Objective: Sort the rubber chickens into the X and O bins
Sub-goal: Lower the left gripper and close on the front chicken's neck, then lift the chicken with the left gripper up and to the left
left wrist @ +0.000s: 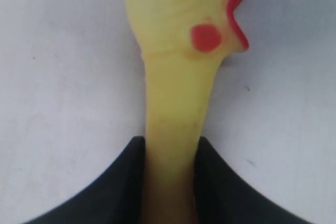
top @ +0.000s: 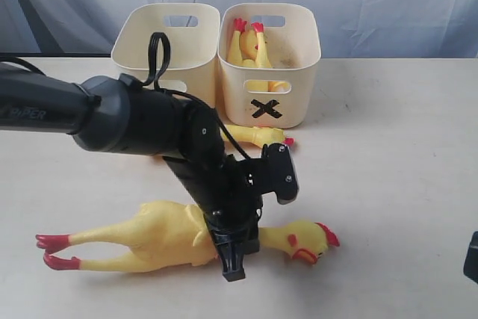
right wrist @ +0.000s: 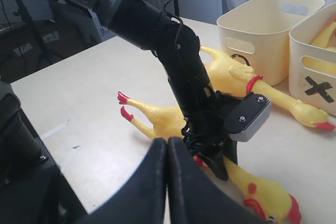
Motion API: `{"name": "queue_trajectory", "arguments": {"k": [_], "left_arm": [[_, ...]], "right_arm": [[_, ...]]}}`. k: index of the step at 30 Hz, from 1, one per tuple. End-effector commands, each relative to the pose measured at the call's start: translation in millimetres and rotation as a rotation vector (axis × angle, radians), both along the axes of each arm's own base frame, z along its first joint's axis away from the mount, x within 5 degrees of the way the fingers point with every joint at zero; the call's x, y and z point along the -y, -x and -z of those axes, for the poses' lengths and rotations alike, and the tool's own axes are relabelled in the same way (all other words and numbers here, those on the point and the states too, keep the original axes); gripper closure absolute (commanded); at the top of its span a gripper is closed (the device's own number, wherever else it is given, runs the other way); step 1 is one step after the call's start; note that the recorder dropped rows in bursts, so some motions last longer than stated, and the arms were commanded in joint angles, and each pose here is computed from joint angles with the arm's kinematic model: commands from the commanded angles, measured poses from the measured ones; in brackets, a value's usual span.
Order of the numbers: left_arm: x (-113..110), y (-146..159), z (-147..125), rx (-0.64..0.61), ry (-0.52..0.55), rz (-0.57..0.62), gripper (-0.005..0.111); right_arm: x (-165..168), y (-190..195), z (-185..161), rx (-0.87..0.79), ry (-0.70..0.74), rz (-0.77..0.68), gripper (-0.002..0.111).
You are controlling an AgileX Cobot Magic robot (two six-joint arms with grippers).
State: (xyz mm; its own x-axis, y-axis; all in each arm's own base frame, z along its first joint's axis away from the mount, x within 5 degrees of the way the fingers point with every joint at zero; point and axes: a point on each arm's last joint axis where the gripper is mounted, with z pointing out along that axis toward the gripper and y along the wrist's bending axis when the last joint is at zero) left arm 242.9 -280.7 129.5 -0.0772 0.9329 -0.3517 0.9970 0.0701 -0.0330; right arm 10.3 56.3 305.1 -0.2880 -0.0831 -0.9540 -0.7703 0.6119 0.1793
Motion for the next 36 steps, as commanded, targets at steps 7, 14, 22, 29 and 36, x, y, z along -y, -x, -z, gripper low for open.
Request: {"name": "queue_trajectory", "arguments": {"k": [7, 14, 22, 29, 36], "left_arm": [[-2, 4, -42, 0.074, 0.071, 0.01, 0.107], [-6, -4, -81, 0.237, 0.19, -0.047, 0.107], [-32, -39, -130, 0.493, 0.387, -0.289, 0.107], [-65, -53, -161, 0.561, 0.462, -0.428, 0.107], [-105, -62, -190, 0.641, 0.492, -0.533, 0.107]], "right_arm": [[0, 0, 1, 0.001, -0.009, 0.007, 0.109], [0, 0, 1, 0.001, -0.009, 0.007, 0.109], [0, 0, 1, 0.001, -0.009, 0.007, 0.109], [0, 0, 1, 0.001, -0.009, 0.007, 0.109], [0, 0, 1, 0.002, -0.01, 0.009, 0.109]]}}
